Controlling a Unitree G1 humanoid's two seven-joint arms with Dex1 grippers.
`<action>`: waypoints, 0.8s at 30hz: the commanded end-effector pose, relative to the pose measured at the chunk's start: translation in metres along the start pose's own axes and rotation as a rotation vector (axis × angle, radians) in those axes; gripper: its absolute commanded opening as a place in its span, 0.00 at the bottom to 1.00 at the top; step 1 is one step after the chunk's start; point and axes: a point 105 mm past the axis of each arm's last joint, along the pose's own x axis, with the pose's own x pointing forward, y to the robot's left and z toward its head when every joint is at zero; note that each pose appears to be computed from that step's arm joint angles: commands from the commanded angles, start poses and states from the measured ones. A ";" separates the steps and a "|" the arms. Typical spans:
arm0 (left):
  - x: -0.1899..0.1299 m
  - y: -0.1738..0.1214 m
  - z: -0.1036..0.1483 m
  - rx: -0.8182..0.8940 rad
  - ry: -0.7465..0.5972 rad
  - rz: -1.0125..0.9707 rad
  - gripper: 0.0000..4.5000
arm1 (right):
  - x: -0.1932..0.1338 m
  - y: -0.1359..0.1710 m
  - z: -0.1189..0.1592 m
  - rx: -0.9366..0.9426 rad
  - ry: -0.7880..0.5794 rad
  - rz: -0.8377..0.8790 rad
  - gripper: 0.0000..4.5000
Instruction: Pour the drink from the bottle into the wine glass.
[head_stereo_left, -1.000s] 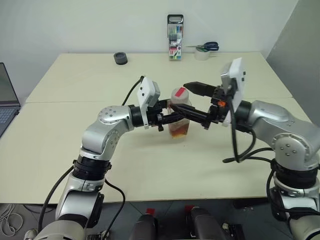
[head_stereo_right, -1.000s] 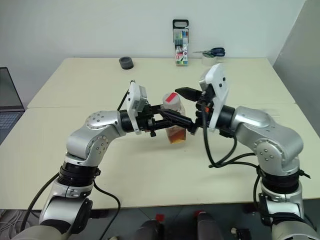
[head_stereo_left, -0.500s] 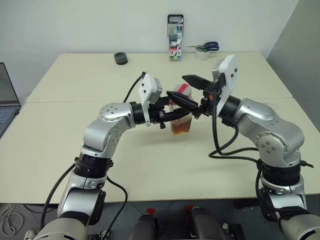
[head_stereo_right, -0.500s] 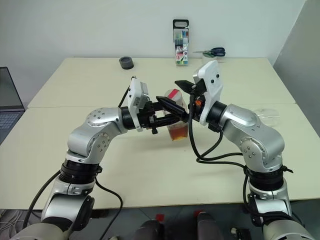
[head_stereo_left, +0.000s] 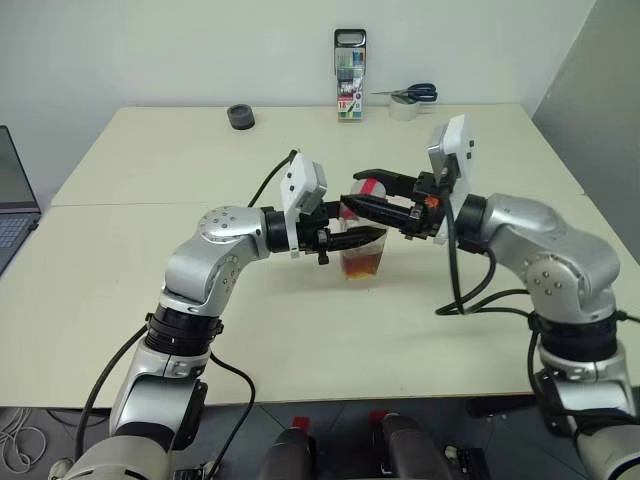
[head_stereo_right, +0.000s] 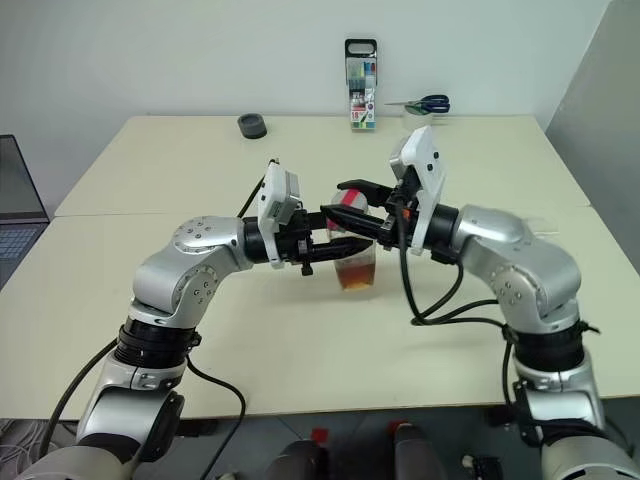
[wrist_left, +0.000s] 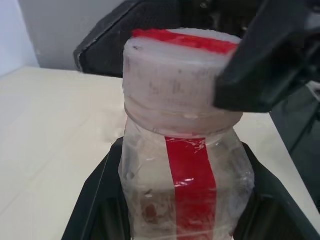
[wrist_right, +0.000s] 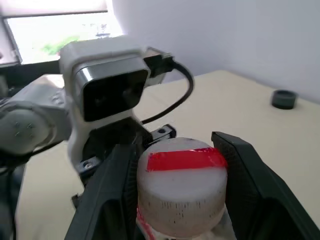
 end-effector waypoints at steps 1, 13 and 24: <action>0.003 -0.019 0.022 0.069 -0.043 -0.134 0.44 | 0.007 0.005 0.003 -0.044 0.057 0.251 0.43; 0.001 -0.011 0.025 0.084 -0.053 -0.088 0.44 | -0.015 -0.010 0.014 -0.079 0.093 0.216 0.80; 0.001 -0.001 0.023 0.044 -0.080 0.008 0.44 | -0.019 0.008 0.023 -0.041 -0.026 -0.087 1.00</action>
